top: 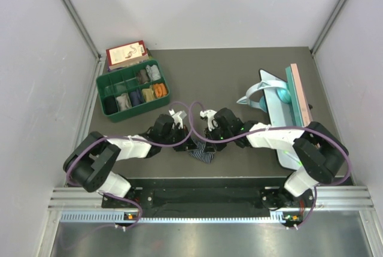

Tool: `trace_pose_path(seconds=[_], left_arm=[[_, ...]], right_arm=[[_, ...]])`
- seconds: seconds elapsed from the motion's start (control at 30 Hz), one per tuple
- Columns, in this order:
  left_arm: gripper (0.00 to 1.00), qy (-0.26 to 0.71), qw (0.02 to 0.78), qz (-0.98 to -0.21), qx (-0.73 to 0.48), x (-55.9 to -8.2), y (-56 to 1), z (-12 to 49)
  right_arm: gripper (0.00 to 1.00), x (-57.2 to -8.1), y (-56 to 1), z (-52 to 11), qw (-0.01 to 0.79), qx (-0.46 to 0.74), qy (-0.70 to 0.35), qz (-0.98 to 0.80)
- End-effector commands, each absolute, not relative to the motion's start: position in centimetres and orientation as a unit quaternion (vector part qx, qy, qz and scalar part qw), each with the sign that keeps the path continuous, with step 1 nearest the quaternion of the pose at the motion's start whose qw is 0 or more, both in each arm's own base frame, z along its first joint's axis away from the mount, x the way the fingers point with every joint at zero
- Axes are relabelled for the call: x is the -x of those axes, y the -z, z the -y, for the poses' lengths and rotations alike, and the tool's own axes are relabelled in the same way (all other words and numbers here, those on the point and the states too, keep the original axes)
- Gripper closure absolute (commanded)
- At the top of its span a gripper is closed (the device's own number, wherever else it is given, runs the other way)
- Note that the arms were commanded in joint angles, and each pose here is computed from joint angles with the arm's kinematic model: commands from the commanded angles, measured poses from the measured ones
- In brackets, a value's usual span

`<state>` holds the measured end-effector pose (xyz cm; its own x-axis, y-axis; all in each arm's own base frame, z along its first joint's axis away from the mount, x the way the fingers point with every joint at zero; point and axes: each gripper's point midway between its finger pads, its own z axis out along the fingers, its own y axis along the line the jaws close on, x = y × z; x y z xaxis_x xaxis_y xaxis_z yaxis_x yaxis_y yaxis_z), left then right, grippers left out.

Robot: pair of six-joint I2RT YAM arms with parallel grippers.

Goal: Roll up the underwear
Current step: Pick up the underwear from the center of the board.

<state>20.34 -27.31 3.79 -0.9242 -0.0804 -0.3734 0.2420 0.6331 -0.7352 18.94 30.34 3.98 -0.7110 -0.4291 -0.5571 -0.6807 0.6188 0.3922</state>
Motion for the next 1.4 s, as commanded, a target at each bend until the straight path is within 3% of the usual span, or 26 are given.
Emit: trace_pose_path(seconds=[0.0,0.07,0.2,0.23,0.43,0.7,0.97,1.37], left_arm=[[0.73,0.336,0.206,-0.919,-0.012,-20.9,-1.5,24.2],[0.49,0.336,0.232,-0.913,-0.006,-22.0,-3.1,24.2],[0.28,0.332,0.328,-0.884,0.002,-24.9,-9.1,23.4],[0.27,0.329,0.340,-0.881,0.003,-25.3,-10.3,23.2],[0.27,0.353,0.420,-0.836,0.008,-25.9,-16.5,21.7],[0.30,0.464,0.510,-0.724,0.010,-23.6,-24.0,21.5],[0.33,0.494,0.499,-0.712,0.006,-23.1,-24.1,22.2],[0.40,0.497,0.526,-0.690,0.025,-24.3,-25.1,22.0]], right_arm=[[1.00,-19.1,-5.9,-31.2,0.225,0.313,-0.306,-0.870],[1.00,-19.5,-6.5,-31.2,0.231,0.296,-0.302,-0.876],[1.00,-21.3,-9.1,-31.3,0.255,0.233,-0.315,-0.884],[1.00,-21.7,-10.1,-31.4,0.265,0.223,-0.322,-0.881],[1.00,-24.5,-16.9,-32.4,0.326,0.151,-0.395,-0.846],[1.00,-25.0,-24.6,-33.7,0.371,0.093,-0.494,-0.781],[1.00,-24.1,-26.3,-35.1,0.350,0.082,-0.561,-0.746],[1.00,-23.2,-25.5,-35.7,0.319,0.093,-0.578,-0.745]])
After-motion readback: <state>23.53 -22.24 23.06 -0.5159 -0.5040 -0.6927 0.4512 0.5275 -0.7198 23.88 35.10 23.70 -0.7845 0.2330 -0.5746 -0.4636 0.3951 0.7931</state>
